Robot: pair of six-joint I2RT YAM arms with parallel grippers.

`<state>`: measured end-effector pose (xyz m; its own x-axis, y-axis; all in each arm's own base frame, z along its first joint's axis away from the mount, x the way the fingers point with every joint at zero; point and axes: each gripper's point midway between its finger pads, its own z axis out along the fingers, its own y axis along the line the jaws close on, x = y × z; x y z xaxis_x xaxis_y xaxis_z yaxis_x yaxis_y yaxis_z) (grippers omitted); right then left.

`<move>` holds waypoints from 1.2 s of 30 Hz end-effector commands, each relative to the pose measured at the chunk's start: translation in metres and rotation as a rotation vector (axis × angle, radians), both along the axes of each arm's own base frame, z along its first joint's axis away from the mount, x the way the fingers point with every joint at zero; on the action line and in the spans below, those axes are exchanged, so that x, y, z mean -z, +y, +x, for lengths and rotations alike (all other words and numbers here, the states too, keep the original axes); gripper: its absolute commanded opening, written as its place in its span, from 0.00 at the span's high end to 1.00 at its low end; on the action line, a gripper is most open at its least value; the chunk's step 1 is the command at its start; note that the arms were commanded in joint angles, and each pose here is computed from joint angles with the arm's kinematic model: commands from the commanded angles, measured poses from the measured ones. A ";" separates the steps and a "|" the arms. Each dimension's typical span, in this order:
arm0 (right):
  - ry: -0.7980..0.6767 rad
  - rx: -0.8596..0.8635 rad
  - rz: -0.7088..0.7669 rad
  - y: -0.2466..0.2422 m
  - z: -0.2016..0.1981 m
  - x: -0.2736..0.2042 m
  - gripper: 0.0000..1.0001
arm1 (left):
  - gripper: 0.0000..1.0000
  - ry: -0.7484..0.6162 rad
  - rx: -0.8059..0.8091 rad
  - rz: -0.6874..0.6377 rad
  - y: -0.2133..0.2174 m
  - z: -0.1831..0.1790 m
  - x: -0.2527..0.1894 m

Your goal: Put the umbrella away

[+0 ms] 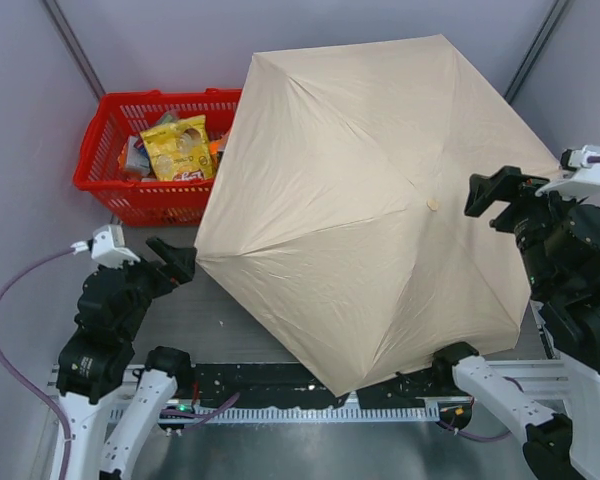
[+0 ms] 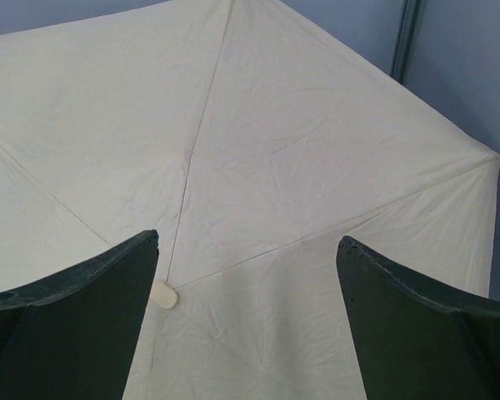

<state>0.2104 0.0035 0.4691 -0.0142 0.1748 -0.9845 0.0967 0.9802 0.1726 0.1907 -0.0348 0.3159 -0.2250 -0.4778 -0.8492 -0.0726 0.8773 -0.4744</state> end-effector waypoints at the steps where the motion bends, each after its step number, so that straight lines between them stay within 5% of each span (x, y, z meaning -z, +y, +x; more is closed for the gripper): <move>1: -0.025 -0.136 -0.003 0.026 0.008 -0.005 0.09 | 0.00 0.092 0.166 -0.211 -0.042 -0.016 0.060; 9: -0.060 -0.225 -0.005 0.037 -0.005 -0.013 0.08 | 0.00 -0.052 0.492 -0.613 -0.109 -0.015 0.079; 17: -0.075 -0.267 -0.003 0.042 -0.013 -0.017 0.09 | 0.00 -0.295 0.856 -0.672 -0.141 -0.040 0.040; 25: -0.073 -0.290 0.006 0.047 -0.012 -0.017 0.09 | 0.00 -0.357 0.973 -0.654 -0.146 -0.058 0.021; 36: 0.025 -0.306 0.035 0.050 -0.019 -0.001 0.10 | 0.43 -0.550 1.054 -0.584 -0.145 -0.077 -0.085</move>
